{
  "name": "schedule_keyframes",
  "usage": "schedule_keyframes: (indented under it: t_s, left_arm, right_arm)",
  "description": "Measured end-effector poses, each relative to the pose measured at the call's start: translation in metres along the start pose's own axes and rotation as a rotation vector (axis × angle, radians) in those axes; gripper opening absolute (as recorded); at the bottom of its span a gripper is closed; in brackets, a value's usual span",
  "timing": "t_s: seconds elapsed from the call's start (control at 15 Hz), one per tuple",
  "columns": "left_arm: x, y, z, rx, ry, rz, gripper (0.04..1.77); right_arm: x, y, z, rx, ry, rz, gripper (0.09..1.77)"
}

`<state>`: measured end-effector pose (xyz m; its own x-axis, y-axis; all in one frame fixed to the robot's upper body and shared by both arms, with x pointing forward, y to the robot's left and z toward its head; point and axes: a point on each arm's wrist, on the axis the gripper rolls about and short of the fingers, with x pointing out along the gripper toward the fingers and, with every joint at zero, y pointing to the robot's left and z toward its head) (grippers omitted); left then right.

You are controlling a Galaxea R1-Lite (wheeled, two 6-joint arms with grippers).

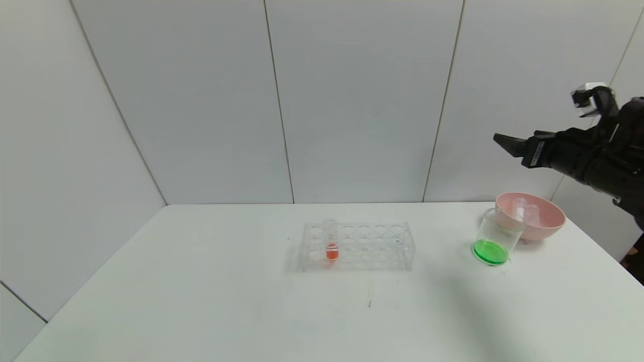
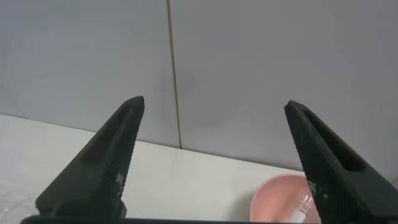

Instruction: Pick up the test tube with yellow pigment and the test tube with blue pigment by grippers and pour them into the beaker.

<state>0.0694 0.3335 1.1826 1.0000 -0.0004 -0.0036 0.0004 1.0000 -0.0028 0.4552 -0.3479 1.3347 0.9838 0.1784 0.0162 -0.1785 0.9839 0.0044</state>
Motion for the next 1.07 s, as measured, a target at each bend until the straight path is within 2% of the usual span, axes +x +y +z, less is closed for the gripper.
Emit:
schedule_keyframes:
  t_s: [0.4,0.6,0.87,1.07]
  left_arm:
    - [0.000,0.000,0.000,0.000,0.000,0.000,1.76]
    - [0.000,0.000,0.000,0.000,0.000,0.000,1.76]
    - [0.000,0.000,0.000,0.000,0.000,0.000,1.76]
    - [0.000,0.000,0.000,0.000,0.000,0.000,1.76]
  right_arm:
    - [-0.121,0.027,0.045,-0.029,-0.126,-0.012,1.67]
    - [-0.191,0.043,0.059,-0.048,-0.238,-0.018,1.68]
    - [-0.281,0.063,0.061,-0.074,-0.414,-0.022,1.69]
    - [-0.336,0.076,0.047,-0.085,-0.465,-0.024,1.70]
